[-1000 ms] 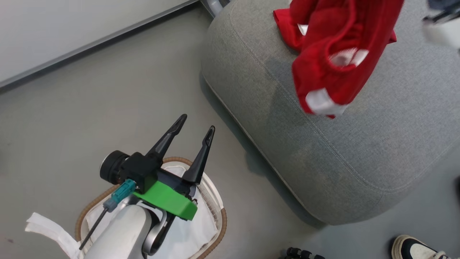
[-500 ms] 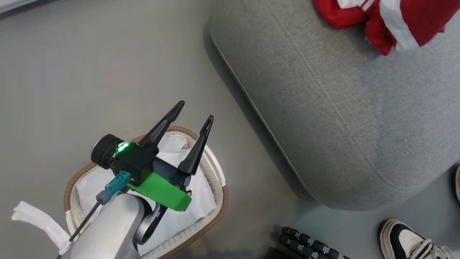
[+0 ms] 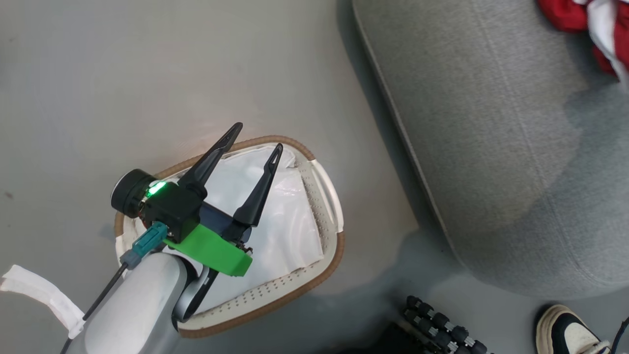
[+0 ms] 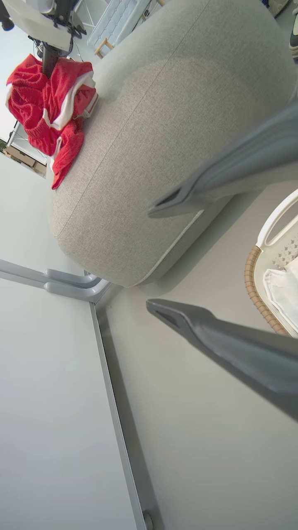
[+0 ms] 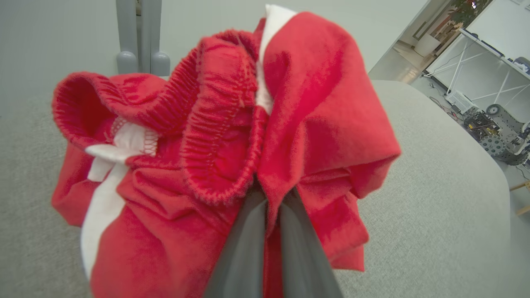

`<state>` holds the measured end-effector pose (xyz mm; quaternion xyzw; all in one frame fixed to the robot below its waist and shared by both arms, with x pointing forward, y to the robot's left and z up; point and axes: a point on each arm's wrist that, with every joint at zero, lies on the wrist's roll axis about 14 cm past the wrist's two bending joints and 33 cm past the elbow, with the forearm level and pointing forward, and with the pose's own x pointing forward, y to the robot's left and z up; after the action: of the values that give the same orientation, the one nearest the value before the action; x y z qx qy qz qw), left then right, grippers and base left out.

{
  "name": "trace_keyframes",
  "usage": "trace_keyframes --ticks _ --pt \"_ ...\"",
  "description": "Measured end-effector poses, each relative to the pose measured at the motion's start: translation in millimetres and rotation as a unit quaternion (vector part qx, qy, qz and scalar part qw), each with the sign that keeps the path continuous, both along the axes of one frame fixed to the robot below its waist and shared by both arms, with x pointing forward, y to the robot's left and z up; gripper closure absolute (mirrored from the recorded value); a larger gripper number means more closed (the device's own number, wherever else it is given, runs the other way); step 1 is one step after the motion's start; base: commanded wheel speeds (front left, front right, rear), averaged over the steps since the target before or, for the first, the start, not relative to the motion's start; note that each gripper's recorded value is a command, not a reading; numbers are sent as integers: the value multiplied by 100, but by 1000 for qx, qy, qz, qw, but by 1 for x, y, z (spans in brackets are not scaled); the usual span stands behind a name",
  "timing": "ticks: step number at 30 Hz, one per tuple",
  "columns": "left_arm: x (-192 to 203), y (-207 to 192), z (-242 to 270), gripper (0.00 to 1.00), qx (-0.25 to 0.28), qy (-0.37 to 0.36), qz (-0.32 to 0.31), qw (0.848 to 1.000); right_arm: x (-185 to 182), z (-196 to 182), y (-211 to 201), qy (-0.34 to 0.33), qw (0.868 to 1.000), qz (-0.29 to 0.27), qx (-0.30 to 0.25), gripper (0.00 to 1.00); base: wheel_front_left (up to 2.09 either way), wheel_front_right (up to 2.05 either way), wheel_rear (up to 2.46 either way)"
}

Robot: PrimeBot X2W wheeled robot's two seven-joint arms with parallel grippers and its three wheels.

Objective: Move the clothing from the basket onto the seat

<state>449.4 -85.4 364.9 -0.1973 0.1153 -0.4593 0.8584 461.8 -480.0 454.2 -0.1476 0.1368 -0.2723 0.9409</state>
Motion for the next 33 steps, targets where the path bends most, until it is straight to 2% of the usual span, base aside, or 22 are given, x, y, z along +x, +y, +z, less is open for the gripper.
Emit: trace_keyframes --ticks 5,6,7,8,16,24,28,31,33 --pt "4 15 -12 0 16 9 17 1000 -15 -29 -4 3 999 -40 28 99 0 0 0" --pt "5 17 -13 0 18 10 21 1000 -19 -34 -4 6 998 -46 32 78 0 0 0" --pt "6 19 -12 0 20 9 23 999 -22 -35 -4 4 998 -51 35 15 0 0 0" --pt "7 20 -11 0 21 7 26 999 -24 -33 -4 -2 998 -55 35 0 0 0 0" --pt "5 19 16 0 13 -1 50 999 -54 -5 0 -40 997 -57 21 0 0 0 0" --pt "1 38 49 0 19 -16 104 994 -66 40 32 -93 996 8 5 0 0 0 0" --pt "0 61 63 0 32 -27 145 989 -58 55 69 -136 989 57 27 0 0 0 0" --pt "2 82 73 0 40 -38 183 982 -45 69 101 -170 979 101 47 0 0 0 0" --pt "0 99 76 0 47 -38 211 976 -35 74 129 -193 969 131 79 0 0 0 0"
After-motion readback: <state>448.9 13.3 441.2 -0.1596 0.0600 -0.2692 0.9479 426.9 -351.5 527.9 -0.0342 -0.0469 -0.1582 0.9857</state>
